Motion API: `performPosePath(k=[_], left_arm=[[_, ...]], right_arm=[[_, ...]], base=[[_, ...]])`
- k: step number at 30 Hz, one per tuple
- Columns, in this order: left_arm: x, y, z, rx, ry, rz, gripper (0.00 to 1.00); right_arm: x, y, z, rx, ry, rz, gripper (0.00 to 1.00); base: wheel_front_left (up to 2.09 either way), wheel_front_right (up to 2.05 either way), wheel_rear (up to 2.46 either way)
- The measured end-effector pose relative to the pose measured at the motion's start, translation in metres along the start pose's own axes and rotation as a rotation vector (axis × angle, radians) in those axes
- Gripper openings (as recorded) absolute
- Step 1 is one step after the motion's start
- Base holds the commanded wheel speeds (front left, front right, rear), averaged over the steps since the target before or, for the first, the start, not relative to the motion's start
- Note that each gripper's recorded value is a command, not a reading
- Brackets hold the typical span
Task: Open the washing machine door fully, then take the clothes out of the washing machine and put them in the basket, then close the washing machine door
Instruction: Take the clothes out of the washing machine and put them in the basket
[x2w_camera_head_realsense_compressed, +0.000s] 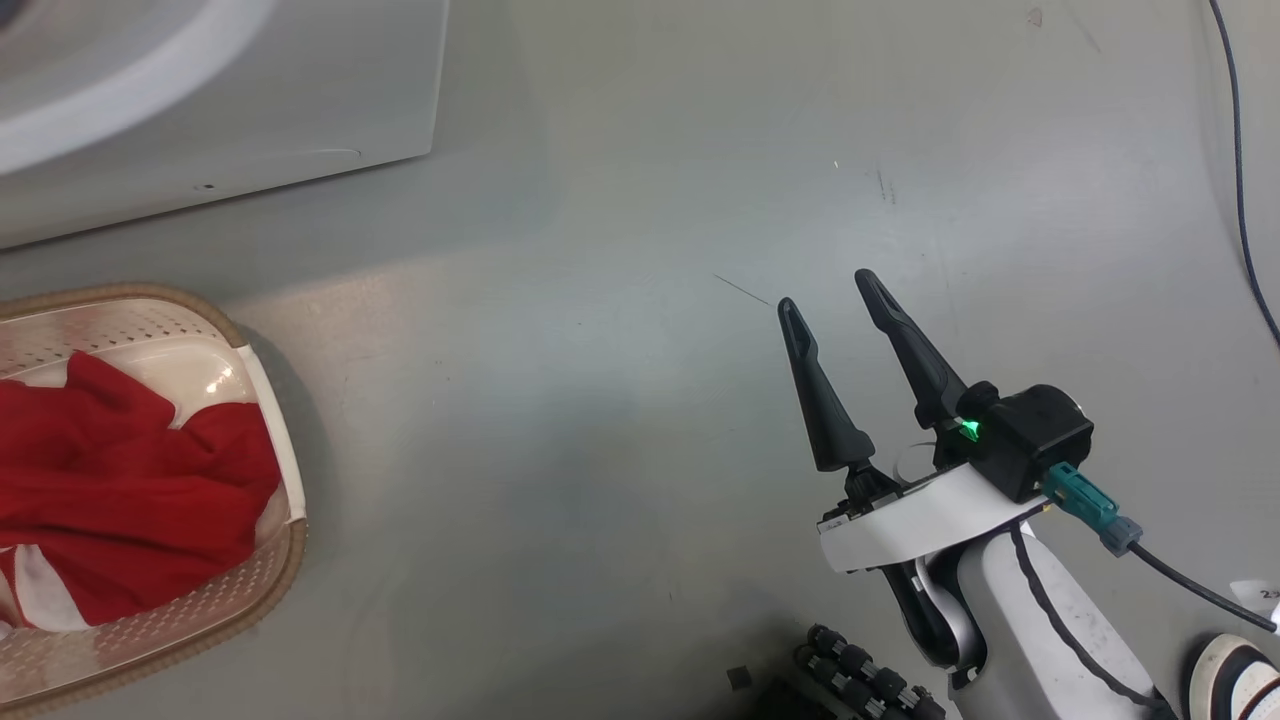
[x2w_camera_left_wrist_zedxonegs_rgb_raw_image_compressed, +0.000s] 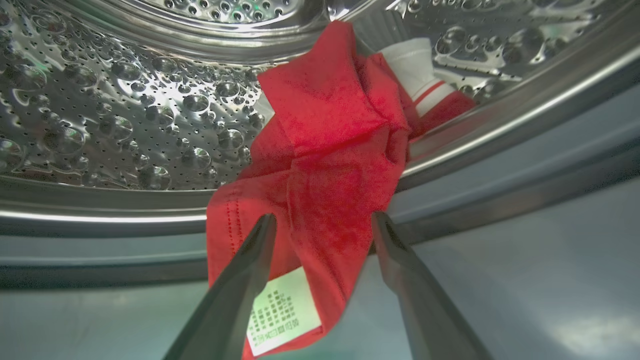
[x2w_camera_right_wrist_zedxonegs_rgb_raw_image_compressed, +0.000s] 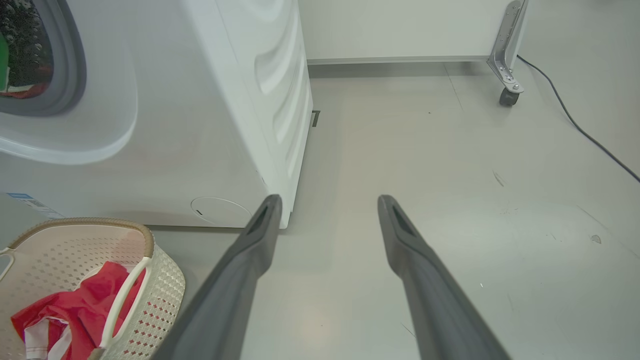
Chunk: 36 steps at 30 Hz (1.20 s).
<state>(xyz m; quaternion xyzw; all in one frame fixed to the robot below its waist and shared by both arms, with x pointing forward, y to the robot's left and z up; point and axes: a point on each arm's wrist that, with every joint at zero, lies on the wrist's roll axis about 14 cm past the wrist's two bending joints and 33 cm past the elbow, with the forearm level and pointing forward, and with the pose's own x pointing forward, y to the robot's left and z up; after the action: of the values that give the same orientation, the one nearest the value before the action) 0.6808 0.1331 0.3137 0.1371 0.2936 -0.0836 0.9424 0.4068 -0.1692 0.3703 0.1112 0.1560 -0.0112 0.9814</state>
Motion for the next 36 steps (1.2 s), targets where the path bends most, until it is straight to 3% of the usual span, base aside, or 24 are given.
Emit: performPosePath(k=[5,18,19,20,21,36], left_arm=[[0.006,0.000,-0.020,0.031,0.071,0.011,1.00],[0.014,0.004,-0.020,0.010,0.086,0.030,1.00],[0.014,0.004,-0.021,0.008,0.087,0.030,0.49],[0.014,0.004,-0.021,0.006,0.087,0.029,0.13],[0.014,0.003,-0.021,0.003,0.083,0.027,0.00],[-0.004,-0.006,0.001,-0.023,-0.006,0.008,0.00]], right_arm=[[0.002,-0.003,-0.002,-0.002,0.007,-0.009,1.00],[0.007,-0.005,0.002,-0.003,-0.010,-0.014,1.00],[0.008,-0.005,0.001,-0.002,-0.010,-0.015,1.00],[0.008,-0.005,0.001,0.001,-0.010,-0.015,1.00],[0.008,-0.005,0.002,0.004,-0.010,-0.015,1.00],[0.011,-0.001,0.023,0.001,-0.073,-0.004,1.00]], base=[[0.00,0.00,0.00],[0.00,0.00,0.00],[0.00,0.00,0.00],[0.00,0.00,0.00],[0.00,0.00,0.00],[0.00,0.00,0.00]])
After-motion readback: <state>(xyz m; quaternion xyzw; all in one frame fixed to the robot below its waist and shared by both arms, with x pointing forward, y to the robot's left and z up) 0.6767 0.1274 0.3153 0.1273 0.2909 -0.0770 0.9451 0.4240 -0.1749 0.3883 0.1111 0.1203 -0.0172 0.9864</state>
